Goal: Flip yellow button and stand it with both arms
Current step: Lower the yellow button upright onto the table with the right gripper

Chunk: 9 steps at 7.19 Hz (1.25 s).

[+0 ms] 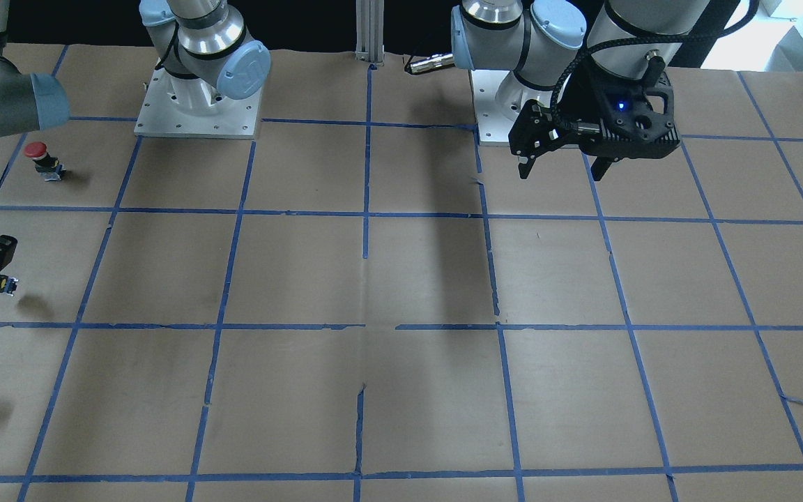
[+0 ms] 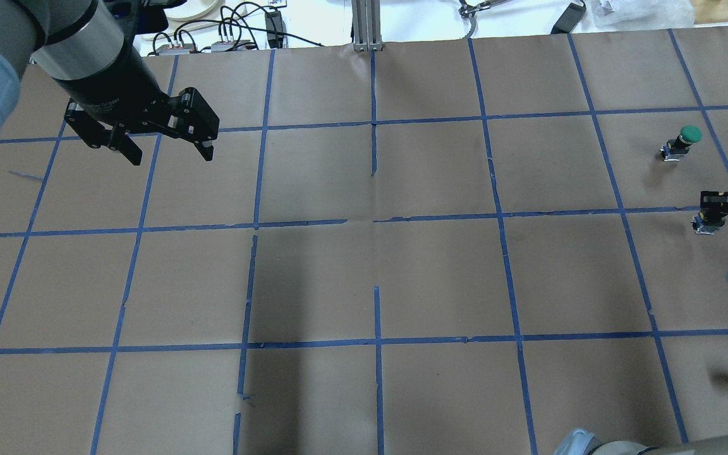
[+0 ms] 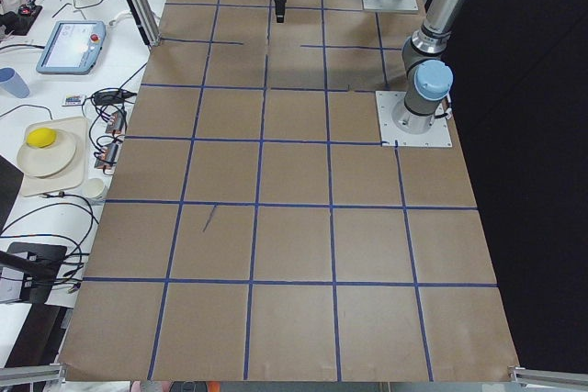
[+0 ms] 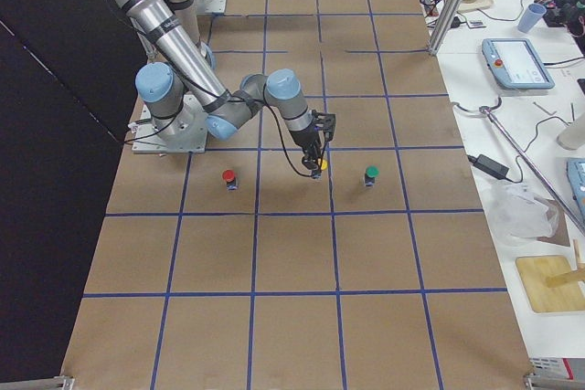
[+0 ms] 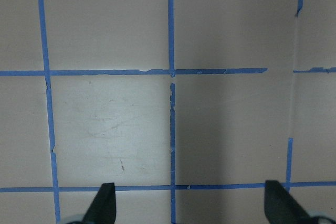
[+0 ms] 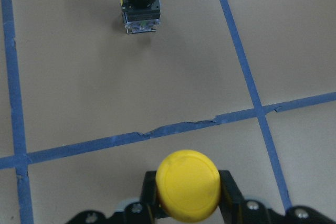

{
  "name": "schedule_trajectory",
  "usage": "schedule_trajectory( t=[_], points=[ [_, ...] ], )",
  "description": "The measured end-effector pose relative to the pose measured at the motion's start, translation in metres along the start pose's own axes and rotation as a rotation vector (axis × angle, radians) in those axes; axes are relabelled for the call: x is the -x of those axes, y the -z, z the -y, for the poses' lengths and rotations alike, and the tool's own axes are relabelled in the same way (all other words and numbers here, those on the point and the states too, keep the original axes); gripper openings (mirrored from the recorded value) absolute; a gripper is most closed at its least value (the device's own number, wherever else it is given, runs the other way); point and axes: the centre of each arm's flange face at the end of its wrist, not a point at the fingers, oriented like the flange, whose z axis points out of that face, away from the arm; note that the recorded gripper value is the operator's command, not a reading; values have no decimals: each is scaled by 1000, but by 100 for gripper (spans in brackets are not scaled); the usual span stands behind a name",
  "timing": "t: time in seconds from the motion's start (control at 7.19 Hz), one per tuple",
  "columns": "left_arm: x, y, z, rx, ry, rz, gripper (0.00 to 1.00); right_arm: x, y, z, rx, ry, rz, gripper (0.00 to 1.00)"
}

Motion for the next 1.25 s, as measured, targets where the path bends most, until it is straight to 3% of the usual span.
schedule_trajectory(
  t=[0.42,0.7,0.83,0.97,1.25],
  points=[
    [0,0,1,0,0,-1,100,3,-6,-12,8,-6,3,13],
    [0,-1,1,2,-1,-1,100,0,-8,-15,18,-12,3,21],
    [0,-2,0,3,-1,-1,100,-2,-9,-17,22,-15,3,30],
    [0,-2,0,3,-1,-1,100,-2,-10,-18,25,-16,4,76],
    [0,-2,0,4,-1,-1,100,-2,-12,-21,38,-20,6,76]
  ],
)
